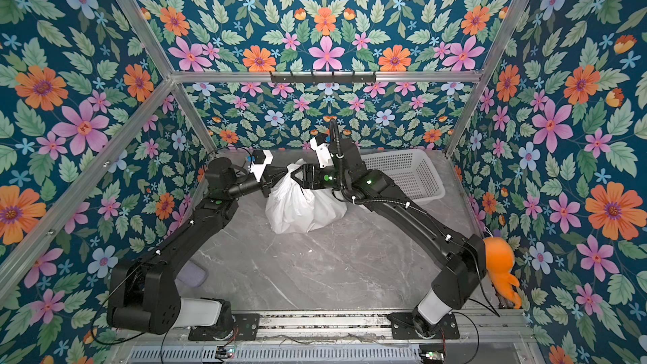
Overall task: Place the pineapple into a plastic bag & tie a knot
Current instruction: Tie the plastic bag at the center of the board.
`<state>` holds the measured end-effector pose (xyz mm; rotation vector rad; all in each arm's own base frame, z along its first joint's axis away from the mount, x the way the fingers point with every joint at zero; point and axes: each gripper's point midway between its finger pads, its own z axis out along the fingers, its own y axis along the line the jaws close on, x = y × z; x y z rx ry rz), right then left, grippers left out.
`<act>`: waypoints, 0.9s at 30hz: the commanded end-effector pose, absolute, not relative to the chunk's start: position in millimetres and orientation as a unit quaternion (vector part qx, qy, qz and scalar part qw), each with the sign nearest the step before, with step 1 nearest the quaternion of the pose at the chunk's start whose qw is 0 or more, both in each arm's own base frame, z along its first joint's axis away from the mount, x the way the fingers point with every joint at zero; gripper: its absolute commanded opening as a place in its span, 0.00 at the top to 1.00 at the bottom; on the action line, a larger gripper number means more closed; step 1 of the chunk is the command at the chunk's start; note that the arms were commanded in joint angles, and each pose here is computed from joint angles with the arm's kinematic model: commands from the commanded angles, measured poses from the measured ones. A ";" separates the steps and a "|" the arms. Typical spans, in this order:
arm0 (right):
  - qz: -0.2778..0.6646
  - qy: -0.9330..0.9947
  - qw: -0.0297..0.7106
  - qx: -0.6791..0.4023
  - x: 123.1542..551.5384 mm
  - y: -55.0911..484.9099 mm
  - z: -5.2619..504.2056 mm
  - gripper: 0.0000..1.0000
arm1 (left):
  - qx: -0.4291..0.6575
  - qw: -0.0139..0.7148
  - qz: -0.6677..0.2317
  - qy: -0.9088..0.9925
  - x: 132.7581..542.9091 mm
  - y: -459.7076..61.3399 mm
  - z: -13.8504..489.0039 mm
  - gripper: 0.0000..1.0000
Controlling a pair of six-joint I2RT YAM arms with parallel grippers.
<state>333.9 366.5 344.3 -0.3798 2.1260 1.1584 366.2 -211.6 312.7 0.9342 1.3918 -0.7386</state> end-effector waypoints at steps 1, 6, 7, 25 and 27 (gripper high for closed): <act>0.449 0.830 0.301 -0.135 329.3 371.8 334.3 0.38 | 0.410 0.618 -0.314 0.592 364.8 -211.5 319.3 1.00; 0.452 0.835 0.282 -0.138 333.7 382.5 323.1 0.50 | 0.412 0.618 -0.316 0.590 363.4 -212.1 320.5 1.00; 0.450 0.836 0.281 -0.137 335.5 383.0 321.4 0.54 | 0.412 0.619 -0.316 0.589 363.3 -212.0 320.7 1.00; 0.378 0.873 0.278 -0.136 319.7 344.3 294.0 1.00 | 0.398 0.628 -0.277 0.609 368.0 -197.0 314.2 1.00; 0.365 0.879 0.274 -0.135 318.5 340.2 287.0 1.00 | 0.396 0.629 -0.273 0.611 368.0 -194.8 313.0 1.00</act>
